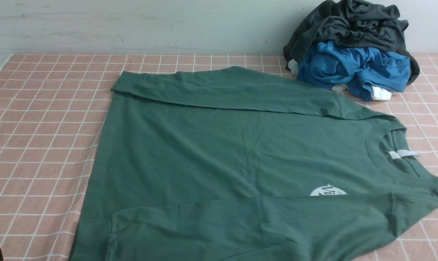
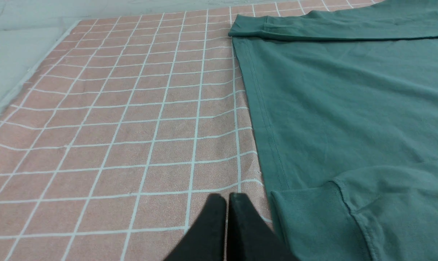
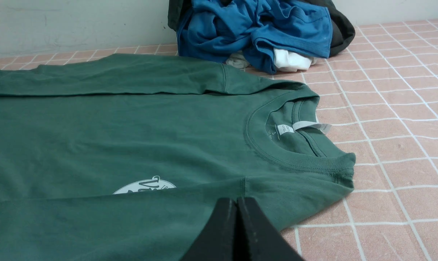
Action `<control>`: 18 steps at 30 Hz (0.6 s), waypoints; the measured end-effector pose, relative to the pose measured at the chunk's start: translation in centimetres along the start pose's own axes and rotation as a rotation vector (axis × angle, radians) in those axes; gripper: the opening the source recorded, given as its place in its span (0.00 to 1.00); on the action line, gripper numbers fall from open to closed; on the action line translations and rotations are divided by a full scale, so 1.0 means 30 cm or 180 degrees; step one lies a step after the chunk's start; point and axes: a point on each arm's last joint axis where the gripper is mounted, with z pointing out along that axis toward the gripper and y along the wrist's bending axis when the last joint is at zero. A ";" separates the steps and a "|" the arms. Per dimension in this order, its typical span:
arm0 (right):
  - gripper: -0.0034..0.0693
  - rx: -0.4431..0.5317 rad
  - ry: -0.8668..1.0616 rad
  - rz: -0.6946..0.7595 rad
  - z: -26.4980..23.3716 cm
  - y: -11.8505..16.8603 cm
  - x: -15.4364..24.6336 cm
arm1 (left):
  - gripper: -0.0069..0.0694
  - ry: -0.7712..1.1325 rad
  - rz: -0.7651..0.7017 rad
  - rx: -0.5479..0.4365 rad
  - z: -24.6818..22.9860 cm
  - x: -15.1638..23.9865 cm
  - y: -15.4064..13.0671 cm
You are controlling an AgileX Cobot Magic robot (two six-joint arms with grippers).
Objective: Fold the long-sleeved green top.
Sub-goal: Use the left arm to clamp the cuff closest to it
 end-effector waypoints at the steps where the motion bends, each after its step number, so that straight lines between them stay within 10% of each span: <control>1: 0.03 0.0000 0.0000 0.0000 0.000 0.000 0.000 | 0.09 0.0000 0.0000 0.0000 0.000 0.000 0.000; 18: 0.03 0.0000 0.0000 0.0000 0.000 0.000 0.000 | 0.09 -0.0004 0.0018 0.0071 0.000 0.000 -0.004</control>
